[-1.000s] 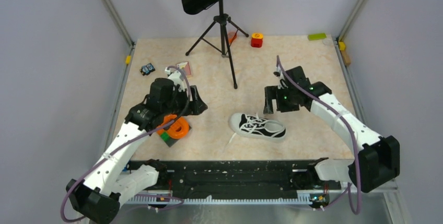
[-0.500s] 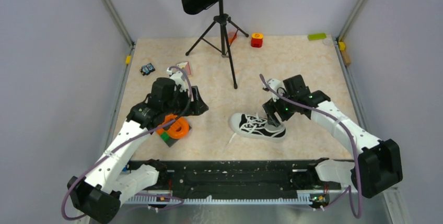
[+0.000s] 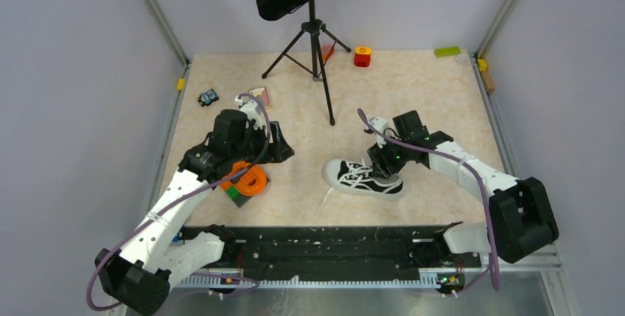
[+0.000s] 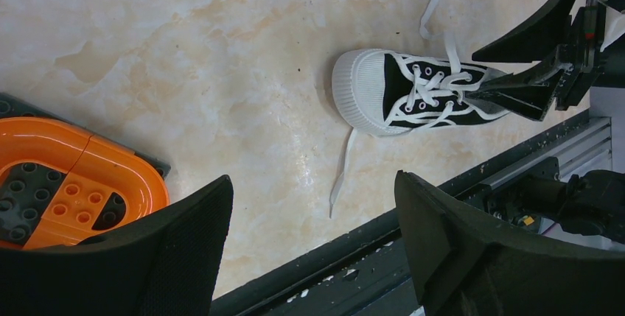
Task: Tie the shoes
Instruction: Pick up the shoe at the center of the board, then place the shoe at the center of the board.
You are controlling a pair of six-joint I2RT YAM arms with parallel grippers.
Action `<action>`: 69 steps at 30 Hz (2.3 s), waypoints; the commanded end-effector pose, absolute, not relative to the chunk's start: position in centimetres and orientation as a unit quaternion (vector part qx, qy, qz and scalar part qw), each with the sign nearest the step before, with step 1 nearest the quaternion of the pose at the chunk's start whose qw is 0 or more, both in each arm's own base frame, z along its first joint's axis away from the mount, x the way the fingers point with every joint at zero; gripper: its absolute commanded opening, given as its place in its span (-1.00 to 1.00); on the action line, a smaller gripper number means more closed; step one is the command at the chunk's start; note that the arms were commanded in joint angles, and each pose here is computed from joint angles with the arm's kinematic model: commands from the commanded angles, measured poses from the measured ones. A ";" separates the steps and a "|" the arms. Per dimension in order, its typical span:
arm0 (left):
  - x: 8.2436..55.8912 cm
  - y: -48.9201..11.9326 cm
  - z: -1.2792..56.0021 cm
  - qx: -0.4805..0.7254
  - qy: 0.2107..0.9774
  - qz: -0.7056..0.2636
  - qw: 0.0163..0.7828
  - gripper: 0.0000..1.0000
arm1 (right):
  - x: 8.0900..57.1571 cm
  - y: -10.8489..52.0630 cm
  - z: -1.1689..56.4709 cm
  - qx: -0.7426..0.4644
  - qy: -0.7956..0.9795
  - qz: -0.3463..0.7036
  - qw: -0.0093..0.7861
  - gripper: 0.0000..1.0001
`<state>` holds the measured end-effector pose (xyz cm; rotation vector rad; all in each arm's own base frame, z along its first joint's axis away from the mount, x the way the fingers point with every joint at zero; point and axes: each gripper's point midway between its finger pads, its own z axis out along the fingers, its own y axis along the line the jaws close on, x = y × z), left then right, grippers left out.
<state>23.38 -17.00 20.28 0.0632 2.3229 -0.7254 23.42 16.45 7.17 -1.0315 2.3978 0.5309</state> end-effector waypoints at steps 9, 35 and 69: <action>24.7 -17.5 23.2 0.045 0.878 -0.285 0.383 0.68 | 31.0 15.7 17.6 -0.222 0.890 0.110 0.383 -1.00; 24.8 -17.0 22.0 0.028 0.892 -0.266 0.365 0.68 | 20.3 19.9 9.0 0.120 0.962 0.151 0.195 -1.00; 25.1 -16.7 21.2 0.027 0.902 -0.249 0.352 0.68 | 19.6 21.2 7.3 0.124 0.956 0.201 0.173 -1.00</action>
